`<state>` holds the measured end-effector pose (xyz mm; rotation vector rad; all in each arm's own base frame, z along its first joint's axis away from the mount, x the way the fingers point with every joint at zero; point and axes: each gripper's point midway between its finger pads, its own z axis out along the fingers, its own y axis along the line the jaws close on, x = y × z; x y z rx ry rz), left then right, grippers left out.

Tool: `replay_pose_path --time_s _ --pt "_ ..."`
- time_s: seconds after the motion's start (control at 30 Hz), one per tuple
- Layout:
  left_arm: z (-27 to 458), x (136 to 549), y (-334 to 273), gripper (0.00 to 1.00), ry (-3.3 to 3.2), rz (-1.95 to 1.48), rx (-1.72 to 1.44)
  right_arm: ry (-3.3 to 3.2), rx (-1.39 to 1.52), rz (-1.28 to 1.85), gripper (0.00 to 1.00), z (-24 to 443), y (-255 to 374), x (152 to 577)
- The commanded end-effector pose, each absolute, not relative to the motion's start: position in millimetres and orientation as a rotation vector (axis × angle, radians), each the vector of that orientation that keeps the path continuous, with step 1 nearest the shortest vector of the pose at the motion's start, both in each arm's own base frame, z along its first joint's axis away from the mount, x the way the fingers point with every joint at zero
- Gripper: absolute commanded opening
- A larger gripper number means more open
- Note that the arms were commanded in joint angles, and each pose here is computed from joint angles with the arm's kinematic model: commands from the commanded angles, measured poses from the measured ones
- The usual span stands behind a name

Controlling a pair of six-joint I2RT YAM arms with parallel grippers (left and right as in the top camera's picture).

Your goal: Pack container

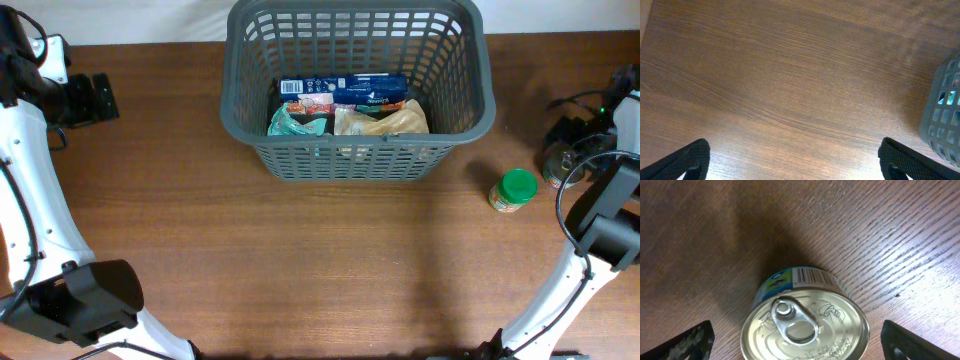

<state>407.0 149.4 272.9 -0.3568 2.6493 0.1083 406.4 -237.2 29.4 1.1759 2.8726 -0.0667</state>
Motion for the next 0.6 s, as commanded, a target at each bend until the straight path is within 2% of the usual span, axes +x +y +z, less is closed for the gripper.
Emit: replay_pose_path --time_s 0.0,0.57 --pt "274.0 406.1 150.0 0.99 2.642 0.094 -0.373 2.899 1.217 -0.102 0.99 15.9 -240.7 394.3" --pt "274.0 406.1 150.0 0.99 2.642 0.094 -0.374 2.866 1.208 -0.106 0.99 -4.7 -243.7 398.0"
